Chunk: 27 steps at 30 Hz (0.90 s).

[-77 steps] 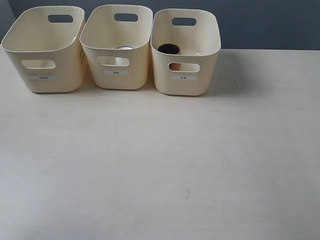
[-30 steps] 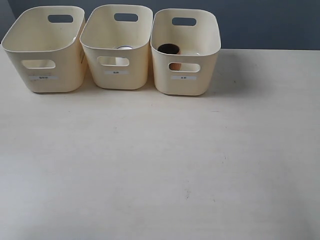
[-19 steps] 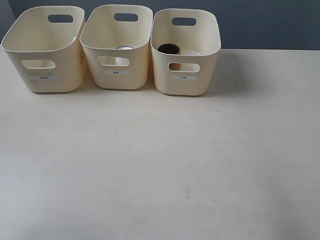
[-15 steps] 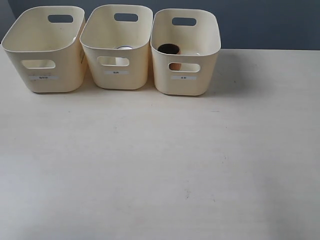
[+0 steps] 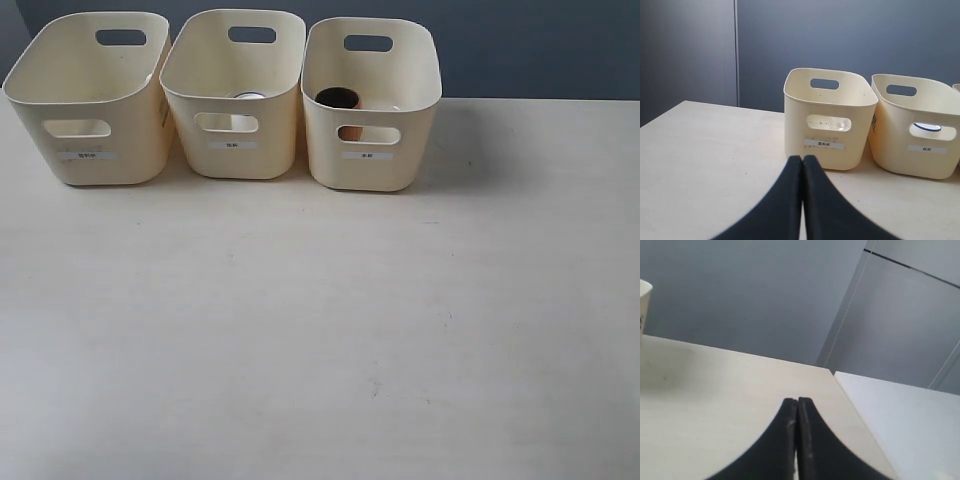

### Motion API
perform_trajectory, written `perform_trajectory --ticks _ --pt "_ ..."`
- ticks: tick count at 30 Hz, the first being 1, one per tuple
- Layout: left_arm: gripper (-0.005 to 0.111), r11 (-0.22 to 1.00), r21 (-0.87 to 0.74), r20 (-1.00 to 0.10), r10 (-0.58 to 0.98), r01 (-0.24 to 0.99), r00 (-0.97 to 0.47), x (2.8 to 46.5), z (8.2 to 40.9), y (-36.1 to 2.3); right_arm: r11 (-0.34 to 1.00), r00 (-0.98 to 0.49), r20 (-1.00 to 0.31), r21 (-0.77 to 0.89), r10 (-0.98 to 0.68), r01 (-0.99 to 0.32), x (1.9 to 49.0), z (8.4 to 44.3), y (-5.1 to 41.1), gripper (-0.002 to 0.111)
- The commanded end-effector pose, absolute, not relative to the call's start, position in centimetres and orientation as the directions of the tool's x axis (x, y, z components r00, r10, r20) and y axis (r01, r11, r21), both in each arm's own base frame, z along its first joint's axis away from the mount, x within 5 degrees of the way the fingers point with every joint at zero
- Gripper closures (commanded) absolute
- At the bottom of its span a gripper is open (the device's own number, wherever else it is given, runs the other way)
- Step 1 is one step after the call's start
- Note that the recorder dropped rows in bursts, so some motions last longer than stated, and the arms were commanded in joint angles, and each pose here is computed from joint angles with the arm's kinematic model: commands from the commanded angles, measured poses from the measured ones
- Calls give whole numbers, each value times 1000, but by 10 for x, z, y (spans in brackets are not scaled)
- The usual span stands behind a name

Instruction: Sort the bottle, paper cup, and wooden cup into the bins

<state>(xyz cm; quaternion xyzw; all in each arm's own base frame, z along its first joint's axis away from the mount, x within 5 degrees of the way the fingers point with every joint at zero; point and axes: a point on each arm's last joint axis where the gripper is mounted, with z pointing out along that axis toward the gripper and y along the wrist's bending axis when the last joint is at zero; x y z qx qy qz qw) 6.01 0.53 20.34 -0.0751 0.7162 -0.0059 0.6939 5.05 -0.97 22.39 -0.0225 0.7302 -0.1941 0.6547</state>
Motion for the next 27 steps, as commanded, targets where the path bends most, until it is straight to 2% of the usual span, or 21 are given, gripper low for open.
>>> perform_trajectory --ticks 1,6,9,10,12,15,18,27 --pt "107 990 -106 -994 -108 -95 -19 60 204 5 864 -176 -895 -442 -409 239 49 226 -13 109" --pt "107 990 -106 -994 -108 -95 -19 60 204 5 843 -160 -883 -468 -440 264 50 223 -15 109" --pt "107 990 -106 -994 -108 -95 -19 60 204 5 823 -61 -868 -487 -492 294 54 214 -16 109" --pt "107 990 -106 -994 -108 -95 -19 60 204 5 805 8 -845 -506 -534 309 53 221 -15 109" --pt "107 990 -106 -994 -108 -95 -19 60 204 5 806 -3 -827 -548 -562 224 55 216 -11 109" --pt "107 990 -106 -994 -108 -95 -19 60 204 5 817 67 -820 -553 -568 162 55 219 -6 109" --pt "107 990 -106 -994 -108 -95 -19 60 204 5 827 51 -826 -557 -562 80 56 213 -2 109" --pt "107 990 -106 -994 -108 -95 -19 60 204 5 847 33 -848 -527 -530 66 56 211 -2 109"
